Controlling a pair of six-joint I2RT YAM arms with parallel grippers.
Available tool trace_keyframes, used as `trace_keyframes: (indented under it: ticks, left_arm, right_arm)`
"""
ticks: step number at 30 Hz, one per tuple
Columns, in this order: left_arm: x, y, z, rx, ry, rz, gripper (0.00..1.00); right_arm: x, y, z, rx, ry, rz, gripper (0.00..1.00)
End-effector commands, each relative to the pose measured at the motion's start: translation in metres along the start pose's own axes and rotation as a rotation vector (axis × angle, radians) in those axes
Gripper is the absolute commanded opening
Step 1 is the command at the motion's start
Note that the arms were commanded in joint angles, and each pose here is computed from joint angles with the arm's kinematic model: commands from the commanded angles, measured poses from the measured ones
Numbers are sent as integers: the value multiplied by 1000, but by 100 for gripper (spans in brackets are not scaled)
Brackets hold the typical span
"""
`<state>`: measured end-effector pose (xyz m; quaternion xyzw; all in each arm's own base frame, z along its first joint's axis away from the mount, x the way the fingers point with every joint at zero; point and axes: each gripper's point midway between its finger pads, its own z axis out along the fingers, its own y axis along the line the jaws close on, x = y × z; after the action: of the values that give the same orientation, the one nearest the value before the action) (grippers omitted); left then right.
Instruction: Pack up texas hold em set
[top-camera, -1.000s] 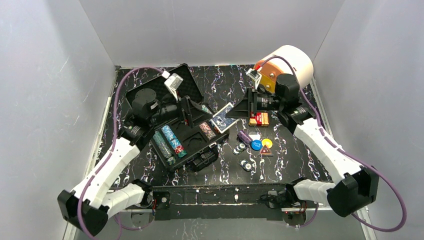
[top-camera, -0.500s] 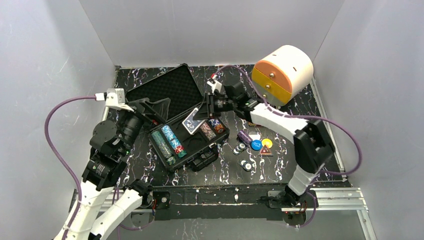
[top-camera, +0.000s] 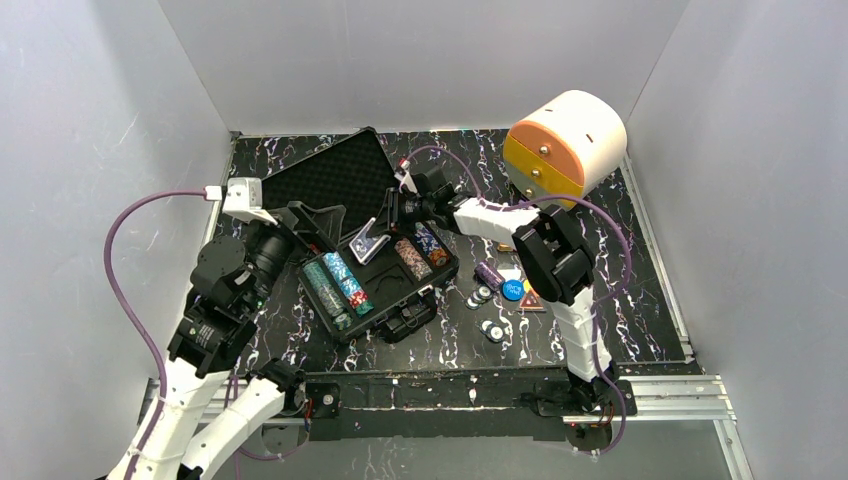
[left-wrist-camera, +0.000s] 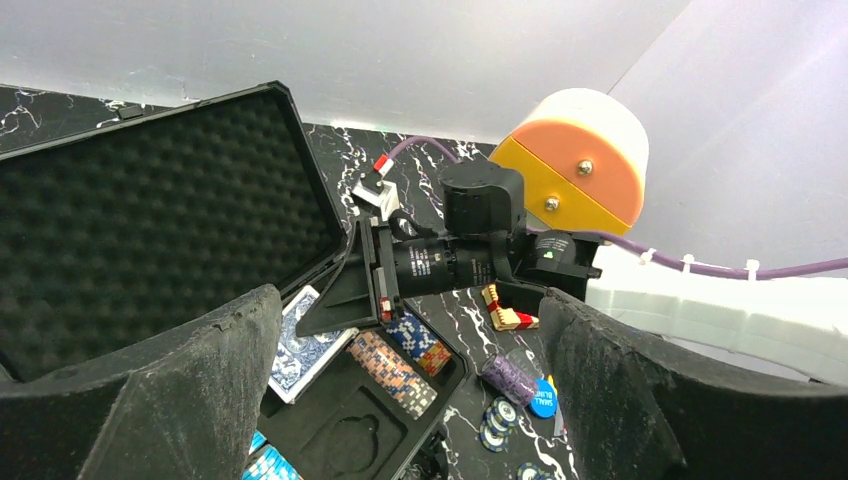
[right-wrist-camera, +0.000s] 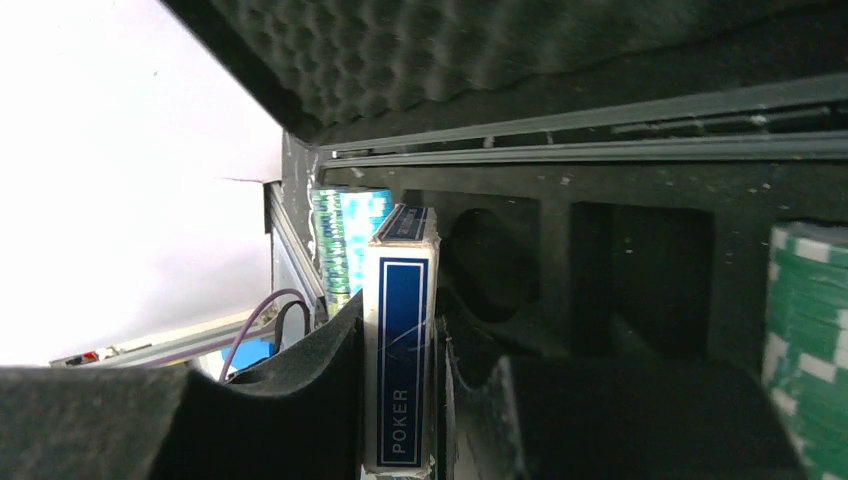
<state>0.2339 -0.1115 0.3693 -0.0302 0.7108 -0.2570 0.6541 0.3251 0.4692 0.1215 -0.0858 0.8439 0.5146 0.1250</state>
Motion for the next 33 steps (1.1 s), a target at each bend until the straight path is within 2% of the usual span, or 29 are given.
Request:
trace_keyframes:
  ticks: [1,12,33]
  left_arm:
    - [4,4,-4,-12,8,14,98]
    - [10,7,0,-26,16,-14,98]
    - [16,13,-1,-50,29,-14,98]
  right_arm:
    - [-17,26,0,-59,-32,8,11]
    - [-12,3,17,-15,-1,50,11]
    - [4,6,28,-88,-33,-64,12]
